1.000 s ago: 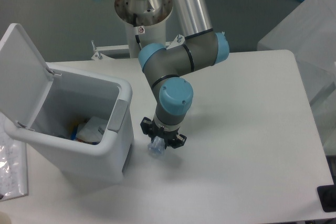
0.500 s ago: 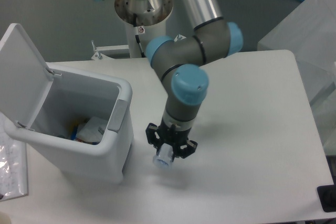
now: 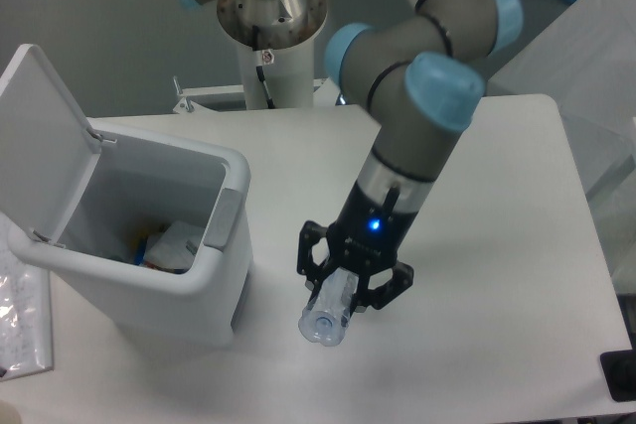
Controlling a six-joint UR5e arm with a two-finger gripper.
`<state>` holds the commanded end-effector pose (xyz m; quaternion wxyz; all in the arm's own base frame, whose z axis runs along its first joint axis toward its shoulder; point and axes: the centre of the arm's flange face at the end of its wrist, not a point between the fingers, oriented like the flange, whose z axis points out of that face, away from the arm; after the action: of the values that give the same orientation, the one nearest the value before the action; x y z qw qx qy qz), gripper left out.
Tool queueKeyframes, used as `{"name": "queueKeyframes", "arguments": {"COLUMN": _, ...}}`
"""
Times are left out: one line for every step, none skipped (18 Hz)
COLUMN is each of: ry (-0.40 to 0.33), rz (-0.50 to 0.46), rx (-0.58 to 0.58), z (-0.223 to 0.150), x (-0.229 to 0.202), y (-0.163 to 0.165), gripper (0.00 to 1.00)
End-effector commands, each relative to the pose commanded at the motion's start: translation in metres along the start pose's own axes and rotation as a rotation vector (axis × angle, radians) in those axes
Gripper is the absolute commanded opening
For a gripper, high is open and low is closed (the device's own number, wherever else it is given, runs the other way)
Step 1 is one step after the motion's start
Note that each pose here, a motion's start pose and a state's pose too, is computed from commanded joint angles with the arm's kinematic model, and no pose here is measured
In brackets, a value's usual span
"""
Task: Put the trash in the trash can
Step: 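Lift the bottle and swing it over the trash bin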
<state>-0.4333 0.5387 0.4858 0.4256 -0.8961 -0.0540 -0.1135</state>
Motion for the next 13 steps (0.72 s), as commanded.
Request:
{"name": "queueKeyframes", "arguments": {"ry": 0.005, "rz": -0.003, "rx": 0.029, "z": -0.010, "x": 0.006, "y": -0.014, "gripper": 0.30}}
{"name": "queueKeyframes", "arguments": {"ry": 0.017, "rz": -0.006, "rx": 0.063, "z": -0.020, "x": 0.013, "y": -0.027, "gripper": 0.30}}
{"name": "queueKeyframes", "arguments": {"ry": 0.036, "rz": -0.011, "rx": 0.091, "z": -0.027, "x": 0.019, "y": -0.038, "gripper": 0.30}}
{"name": "queueKeyframes", "arguments": {"ry": 0.049, "rz": -0.008, "rx": 0.113, "z": -0.032, "x": 0.024, "y": -0.046, "gripper": 0.30}}
{"name": "queueKeyframes", "arguments": {"ry": 0.062, "rz": -0.008, "rx": 0.131, "z": -0.036, "x": 0.029, "y": -0.054, "gripper": 0.30}}
{"name": "queueKeyframes", "arguments": {"ry": 0.074, "rz": -0.010, "rx": 0.148, "z": -0.040, "x": 0.036, "y": -0.061, "gripper": 0.30}}
{"name": "queueKeyframes", "arguments": {"ry": 0.084, "rz": 0.003, "rx": 0.172, "z": -0.051, "x": 0.049, "y": -0.068, "gripper": 0.30}}
{"name": "queueKeyframes", "arguments": {"ry": 0.105, "rz": 0.023, "rx": 0.201, "z": -0.060, "x": 0.060, "y": -0.075, "gripper": 0.30}}
{"name": "queueKeyframes", "arguments": {"ry": 0.140, "rz": 0.033, "rx": 0.227, "z": -0.063, "x": 0.065, "y": -0.078, "gripper": 0.30}}
{"name": "queueKeyframes", "arguments": {"ry": 0.180, "rz": 0.040, "rx": 0.253, "z": -0.066, "x": 0.071, "y": -0.081, "gripper": 0.30}}
{"name": "queueKeyframes", "arguments": {"ry": 0.210, "rz": 0.049, "rx": 0.272, "z": -0.069, "x": 0.077, "y": -0.084, "gripper": 0.30}}
{"name": "queueKeyframes", "arguments": {"ry": 0.228, "rz": 0.054, "rx": 0.283, "z": -0.071, "x": 0.082, "y": -0.086, "gripper": 0.30}}
{"name": "queueKeyframes", "arguments": {"ry": 0.232, "rz": 0.065, "rx": 0.286, "z": -0.071, "x": 0.087, "y": -0.088, "gripper": 0.30}}
